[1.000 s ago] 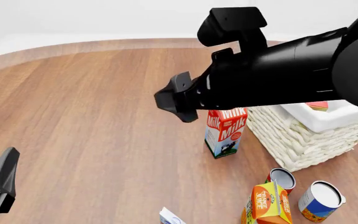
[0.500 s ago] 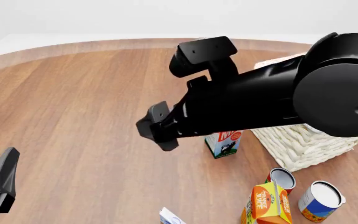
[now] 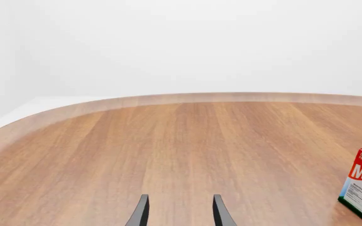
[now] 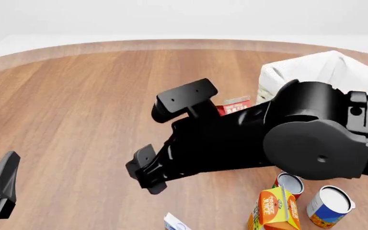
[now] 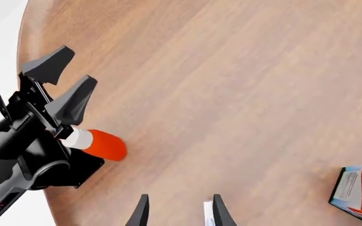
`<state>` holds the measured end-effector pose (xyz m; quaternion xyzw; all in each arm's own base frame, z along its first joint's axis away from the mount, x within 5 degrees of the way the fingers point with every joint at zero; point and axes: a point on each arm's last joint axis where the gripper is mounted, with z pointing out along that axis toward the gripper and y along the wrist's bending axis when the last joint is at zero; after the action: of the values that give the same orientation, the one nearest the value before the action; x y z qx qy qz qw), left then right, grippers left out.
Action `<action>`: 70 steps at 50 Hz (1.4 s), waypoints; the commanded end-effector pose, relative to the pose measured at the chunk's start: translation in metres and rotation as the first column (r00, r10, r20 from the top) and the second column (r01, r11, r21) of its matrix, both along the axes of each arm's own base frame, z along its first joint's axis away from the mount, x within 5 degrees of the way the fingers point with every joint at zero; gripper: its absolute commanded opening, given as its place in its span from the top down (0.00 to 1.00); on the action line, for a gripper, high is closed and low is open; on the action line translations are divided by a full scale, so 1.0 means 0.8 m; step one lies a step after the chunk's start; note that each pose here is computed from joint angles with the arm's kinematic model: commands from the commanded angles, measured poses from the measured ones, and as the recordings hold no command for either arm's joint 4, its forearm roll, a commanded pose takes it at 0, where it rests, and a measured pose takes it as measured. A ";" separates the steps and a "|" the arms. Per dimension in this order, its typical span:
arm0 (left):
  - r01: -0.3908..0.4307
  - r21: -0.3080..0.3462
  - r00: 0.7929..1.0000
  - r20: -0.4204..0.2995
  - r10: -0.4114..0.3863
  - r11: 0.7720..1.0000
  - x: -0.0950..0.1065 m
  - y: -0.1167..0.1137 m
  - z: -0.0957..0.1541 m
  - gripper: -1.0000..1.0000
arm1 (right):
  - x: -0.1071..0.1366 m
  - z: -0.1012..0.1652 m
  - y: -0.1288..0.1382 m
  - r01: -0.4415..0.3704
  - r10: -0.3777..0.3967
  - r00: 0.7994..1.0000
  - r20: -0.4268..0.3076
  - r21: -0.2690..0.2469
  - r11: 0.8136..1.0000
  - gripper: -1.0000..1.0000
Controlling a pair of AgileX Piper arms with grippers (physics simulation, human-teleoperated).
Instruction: Pick up the cream cheese box and the butter, and put them in the basket.
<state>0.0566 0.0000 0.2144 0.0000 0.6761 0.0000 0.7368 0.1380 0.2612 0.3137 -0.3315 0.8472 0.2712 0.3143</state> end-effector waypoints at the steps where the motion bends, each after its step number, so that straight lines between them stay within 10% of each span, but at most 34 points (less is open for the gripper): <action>1: 0.000 0.000 1.000 0.000 0.000 1.000 0.000 0.000 0.000 0.00 | -0.012 -0.026 0.004 0.000 0.000 0.999 -0.045 -0.002 1.000 0.00; 70: 0.000 0.000 1.000 0.000 0.000 1.000 0.000 0.000 0.000 0.00 | 0.021 -0.096 -0.026 0.105 -0.116 0.989 -0.089 -0.119 0.987 0.00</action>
<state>0.0566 0.0000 0.2144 0.0000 0.6761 0.0000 0.7368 0.1540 0.2416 0.2509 -0.2952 0.8865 0.2246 0.2767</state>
